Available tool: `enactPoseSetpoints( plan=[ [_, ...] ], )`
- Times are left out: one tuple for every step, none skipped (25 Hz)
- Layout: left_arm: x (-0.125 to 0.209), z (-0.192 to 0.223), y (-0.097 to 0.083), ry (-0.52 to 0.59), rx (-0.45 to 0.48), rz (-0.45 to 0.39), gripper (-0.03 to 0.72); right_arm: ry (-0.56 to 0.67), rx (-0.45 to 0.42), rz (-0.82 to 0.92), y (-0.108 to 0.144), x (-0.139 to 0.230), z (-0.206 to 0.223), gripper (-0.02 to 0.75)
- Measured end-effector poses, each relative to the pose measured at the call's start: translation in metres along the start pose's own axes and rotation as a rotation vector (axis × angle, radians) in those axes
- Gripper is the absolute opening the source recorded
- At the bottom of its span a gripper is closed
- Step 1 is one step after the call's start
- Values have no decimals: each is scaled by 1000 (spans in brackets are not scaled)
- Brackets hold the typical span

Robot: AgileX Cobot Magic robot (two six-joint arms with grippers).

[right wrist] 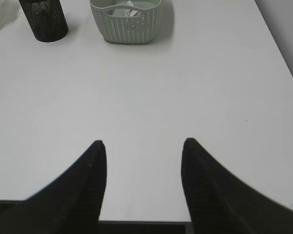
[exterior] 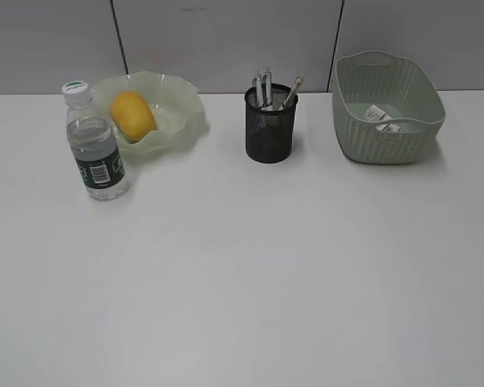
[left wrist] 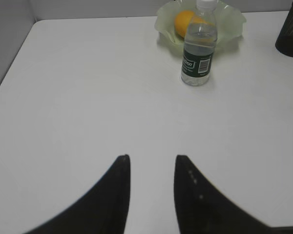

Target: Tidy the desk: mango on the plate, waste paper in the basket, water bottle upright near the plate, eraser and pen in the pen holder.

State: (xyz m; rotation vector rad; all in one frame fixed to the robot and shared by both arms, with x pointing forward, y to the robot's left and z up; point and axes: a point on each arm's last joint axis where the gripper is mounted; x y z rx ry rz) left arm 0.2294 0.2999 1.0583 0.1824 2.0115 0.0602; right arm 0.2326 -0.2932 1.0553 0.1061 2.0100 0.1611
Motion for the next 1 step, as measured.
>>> enactPoseSetpoints(
  plan=[
    [0,0,0,0,0,0,239,0,0,0,0,0,0,403]
  ],
)
Point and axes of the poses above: a point on each arm's last joint axis where the gripper is mounted, z pointing out along that axis toward the gripper, y along the wrist's bending axis when the last joint is at zero, x = y × z, and after that the axes turned 9 degrees about z, right-handed
